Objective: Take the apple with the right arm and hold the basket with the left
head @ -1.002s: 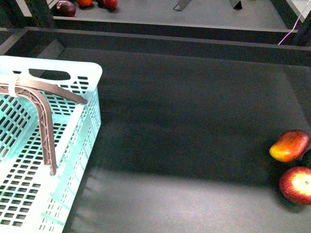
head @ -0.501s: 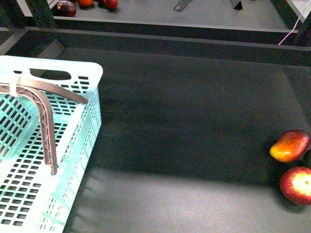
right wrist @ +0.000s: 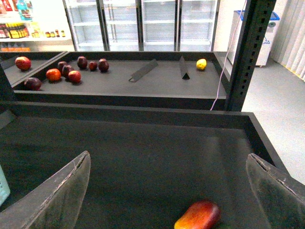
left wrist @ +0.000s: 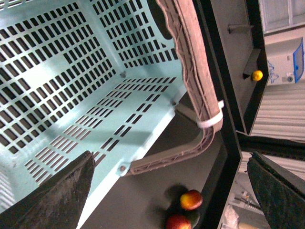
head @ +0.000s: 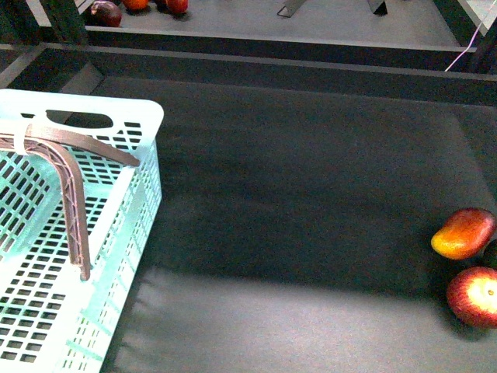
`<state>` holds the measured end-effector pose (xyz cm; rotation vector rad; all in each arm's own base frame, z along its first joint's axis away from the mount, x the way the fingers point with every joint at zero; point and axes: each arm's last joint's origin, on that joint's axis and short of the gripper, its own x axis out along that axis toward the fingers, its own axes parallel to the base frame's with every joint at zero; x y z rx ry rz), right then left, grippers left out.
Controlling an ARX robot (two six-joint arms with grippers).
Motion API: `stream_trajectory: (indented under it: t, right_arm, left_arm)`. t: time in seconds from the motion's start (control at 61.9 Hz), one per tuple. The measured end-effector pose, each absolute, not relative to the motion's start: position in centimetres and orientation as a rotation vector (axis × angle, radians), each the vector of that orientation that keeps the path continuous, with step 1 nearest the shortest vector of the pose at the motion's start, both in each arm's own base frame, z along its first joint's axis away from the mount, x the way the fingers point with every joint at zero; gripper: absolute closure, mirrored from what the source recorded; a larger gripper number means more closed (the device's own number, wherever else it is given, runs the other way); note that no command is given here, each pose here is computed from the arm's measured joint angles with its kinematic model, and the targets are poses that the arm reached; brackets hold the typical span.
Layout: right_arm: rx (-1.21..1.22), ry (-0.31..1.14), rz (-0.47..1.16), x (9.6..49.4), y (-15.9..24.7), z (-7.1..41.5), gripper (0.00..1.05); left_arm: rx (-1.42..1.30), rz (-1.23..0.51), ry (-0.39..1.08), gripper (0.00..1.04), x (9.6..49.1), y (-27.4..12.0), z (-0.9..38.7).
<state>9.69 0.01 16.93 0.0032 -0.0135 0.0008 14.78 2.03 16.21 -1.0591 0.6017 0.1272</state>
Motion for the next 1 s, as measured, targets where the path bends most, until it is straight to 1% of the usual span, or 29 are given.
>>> stream_trajectory:
  t: [0.162,0.226,0.388,0.42,0.566,0.76,1.002]
  right_arm:
    - [0.003,-0.014,0.001,9.7,0.0,16.9,0.09]
    - [0.003,-0.014,0.001,9.7,0.0,16.9,0.09]
    - [0.003,-0.014,0.001,9.7,0.0,16.9,0.09]
    - [0.003,-0.014,0.001,9.7,0.0,16.9,0.09]
    - [0.003,-0.014,0.001,9.7,0.0,16.9,0.09]
    - [0.003,-0.014,0.001,9.7,0.0,16.9,0.09]
    - [0.003,-0.014,0.001,9.7,0.0,16.9,0.09]
  left_arm:
    - [-1.137,0.166,0.579,0.07,19.4,2.6,16.7]
    - [-1.157,0.197,0.600,0.07,21.3,2.8,16.0]
    - [-1.146,0.293,0.668,0.07,24.1,3.2,13.7]
    - [-1.148,0.290,0.669,0.07,24.6,3.2,13.6]
    - [-1.149,0.322,0.671,0.07,26.1,3.4,13.0]
    - [-1.167,0.311,0.633,0.07,27.3,3.6,13.8]
    - [-1.155,0.360,0.662,0.07,28.5,3.7,12.9]
